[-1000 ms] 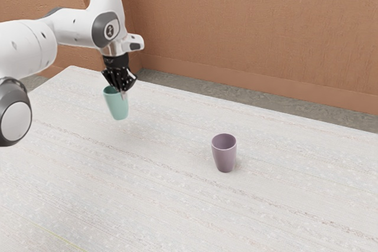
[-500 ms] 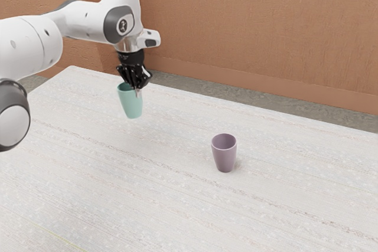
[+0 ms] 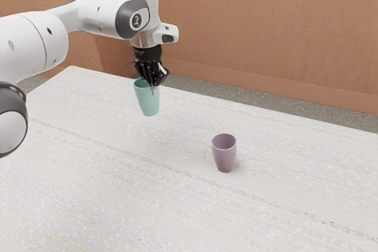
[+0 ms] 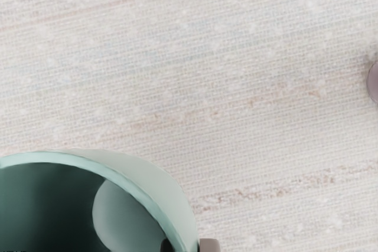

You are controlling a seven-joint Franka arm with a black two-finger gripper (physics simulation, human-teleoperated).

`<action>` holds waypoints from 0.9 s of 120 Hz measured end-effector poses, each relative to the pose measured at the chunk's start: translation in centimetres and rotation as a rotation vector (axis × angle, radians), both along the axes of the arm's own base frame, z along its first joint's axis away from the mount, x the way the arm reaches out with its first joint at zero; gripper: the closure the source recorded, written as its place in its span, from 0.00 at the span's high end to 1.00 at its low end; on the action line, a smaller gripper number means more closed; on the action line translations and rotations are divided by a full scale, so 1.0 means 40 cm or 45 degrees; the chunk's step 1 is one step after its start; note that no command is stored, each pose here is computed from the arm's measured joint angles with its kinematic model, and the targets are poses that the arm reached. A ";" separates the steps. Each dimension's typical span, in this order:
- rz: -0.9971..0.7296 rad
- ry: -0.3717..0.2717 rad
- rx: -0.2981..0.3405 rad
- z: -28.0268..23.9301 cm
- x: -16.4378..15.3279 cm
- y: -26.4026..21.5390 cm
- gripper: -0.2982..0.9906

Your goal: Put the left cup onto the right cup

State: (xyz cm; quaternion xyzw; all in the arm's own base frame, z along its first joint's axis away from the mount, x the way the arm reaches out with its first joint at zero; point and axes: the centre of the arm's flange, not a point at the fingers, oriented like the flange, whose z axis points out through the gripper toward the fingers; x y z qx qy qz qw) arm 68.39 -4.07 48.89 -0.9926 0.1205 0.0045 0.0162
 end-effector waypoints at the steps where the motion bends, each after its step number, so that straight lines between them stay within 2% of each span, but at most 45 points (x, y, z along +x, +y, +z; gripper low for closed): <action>1: -0.003 0.000 0.000 0.001 0.000 -0.003 0.16; 108: -0.224 -0.012 0.022 0.017 -0.005 -0.301 0.16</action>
